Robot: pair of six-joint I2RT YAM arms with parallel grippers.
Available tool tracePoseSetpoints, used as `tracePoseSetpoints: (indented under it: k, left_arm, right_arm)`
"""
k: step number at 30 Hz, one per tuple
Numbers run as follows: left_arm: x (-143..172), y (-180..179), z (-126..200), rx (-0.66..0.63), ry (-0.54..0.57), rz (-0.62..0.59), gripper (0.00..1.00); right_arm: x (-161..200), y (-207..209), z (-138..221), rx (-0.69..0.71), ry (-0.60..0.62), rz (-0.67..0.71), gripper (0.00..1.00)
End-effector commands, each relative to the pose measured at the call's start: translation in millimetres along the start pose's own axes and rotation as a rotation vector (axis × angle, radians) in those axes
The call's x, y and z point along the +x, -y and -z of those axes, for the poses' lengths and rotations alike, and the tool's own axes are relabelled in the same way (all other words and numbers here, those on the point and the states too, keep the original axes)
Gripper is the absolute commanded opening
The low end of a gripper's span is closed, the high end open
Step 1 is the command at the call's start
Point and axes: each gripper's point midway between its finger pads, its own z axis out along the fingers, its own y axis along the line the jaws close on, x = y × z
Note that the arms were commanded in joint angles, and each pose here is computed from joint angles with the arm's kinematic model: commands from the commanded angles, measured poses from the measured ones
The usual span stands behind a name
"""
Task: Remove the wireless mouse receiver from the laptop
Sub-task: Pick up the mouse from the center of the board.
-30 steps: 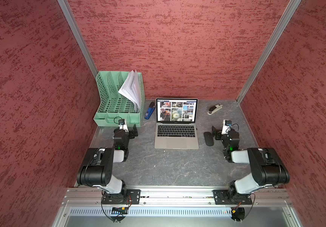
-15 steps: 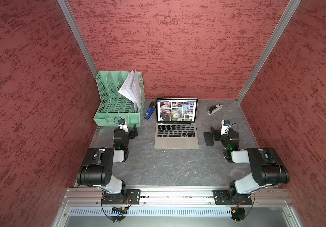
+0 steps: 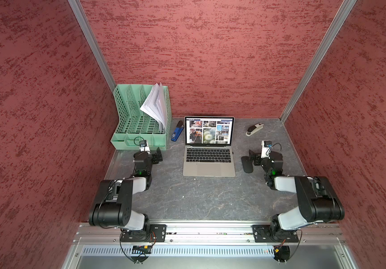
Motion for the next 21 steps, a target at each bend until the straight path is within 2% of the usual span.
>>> tracePoseSetpoints:
  k: [1,3,6,8,10,13,15,18,21]
  left_arm:
    - [-48.7,-1.4,17.3,-0.049,-0.054,0.032,1.00]
    - [-78.0,9.0,32.2,-0.013,-0.062,0.024,1.00]
    - [-116.2,20.8,58.0,0.006,-0.069,0.051,1.00]
    - [-131.8,30.6,74.1,0.036,-0.089,0.075,1.00]
    - [-138.9,42.7,87.6,0.074,-0.125,0.087,1.00]
    - [-134.8,64.2,103.0,0.127,-0.229,0.081,1.00]
    - [-119.1,79.0,107.6,0.148,-0.347,0.071,1.00]
    - [-83.4,100.8,109.8,0.156,-0.527,0.075,1.00]
    - [-56.8,116.5,114.2,0.146,-0.614,0.071,1.00]
  right_arm:
    - [-56.3,-16.4,6.7,-0.079,-0.107,0.012,0.94]
    - [-89.3,-32.3,14.2,-0.159,-0.156,-0.003,0.91]
    - [-123.5,-48.3,34.4,-0.214,-0.191,-0.066,0.92]
    - [-134.5,-50.5,48.2,-0.176,-0.216,-0.082,0.93]
    - [-133.1,-45.1,63.0,-0.096,-0.299,-0.082,0.93]
    - [-106.9,-18.3,86.8,0.106,-0.532,-0.112,0.93]
    - [-74.3,1.2,102.6,0.250,-0.702,-0.115,0.90]
    - [-24.0,3.6,109.8,0.284,-0.837,-0.136,0.88]
    - [10.6,-24.8,108.4,0.158,-0.919,-0.261,0.83]
